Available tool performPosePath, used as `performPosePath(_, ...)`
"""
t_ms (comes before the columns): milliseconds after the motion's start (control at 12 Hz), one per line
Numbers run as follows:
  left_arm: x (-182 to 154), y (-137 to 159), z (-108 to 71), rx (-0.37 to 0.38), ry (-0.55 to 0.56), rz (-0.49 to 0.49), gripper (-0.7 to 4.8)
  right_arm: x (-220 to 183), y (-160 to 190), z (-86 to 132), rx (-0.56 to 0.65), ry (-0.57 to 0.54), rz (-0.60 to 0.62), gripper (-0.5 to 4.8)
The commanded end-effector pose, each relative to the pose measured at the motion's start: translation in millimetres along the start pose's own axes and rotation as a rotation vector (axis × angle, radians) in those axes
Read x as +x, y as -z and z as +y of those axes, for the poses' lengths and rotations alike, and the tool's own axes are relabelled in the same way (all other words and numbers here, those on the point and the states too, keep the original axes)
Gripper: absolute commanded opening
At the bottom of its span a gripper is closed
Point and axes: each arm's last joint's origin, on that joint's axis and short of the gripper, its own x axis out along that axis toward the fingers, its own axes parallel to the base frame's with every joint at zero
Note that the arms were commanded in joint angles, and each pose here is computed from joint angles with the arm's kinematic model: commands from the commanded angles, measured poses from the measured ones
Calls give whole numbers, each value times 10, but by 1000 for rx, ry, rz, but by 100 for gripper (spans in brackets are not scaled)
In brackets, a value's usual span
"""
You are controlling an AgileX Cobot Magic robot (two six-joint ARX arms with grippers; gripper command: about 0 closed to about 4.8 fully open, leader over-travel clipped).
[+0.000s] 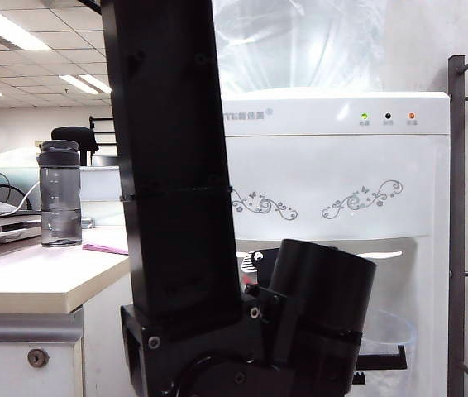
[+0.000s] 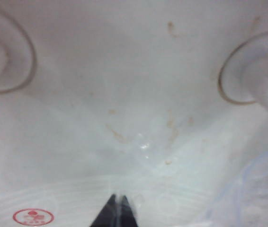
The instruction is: Pick up the plastic mug from the left desk, go to the cold water outlet of the water dispenser, press the vertical switch to get some water, then put the mug back on the desk.
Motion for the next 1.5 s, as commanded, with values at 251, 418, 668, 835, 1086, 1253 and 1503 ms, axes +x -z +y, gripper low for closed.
performPosePath(251,0,-71,-30,-38,7,-34,-5,360,329,67,-3,168,136,-1)
performPosePath(418,-1,-71,-31,-38,7,-34,-5,565,549,130,-89,160,212,-1)
performPosePath(668,0,-71,-30,-38,6,-34,-5,759,738,196,-195,121,291,-1)
performPosePath(835,0,-71,-30,-38,7,-34,-5,901,838,209,-165,80,275,-1)
performPosePath(1086,0,-71,-30,-38,7,-34,-5,1043,979,149,-109,-61,197,-1)
performPosePath(1253,0,-71,-30,-38,6,-34,-5,1095,1059,45,-91,-122,141,-1)
performPosePath(1503,0,-72,-30,-39,7,-35,-5,1131,1156,-155,-53,-117,98,-1)
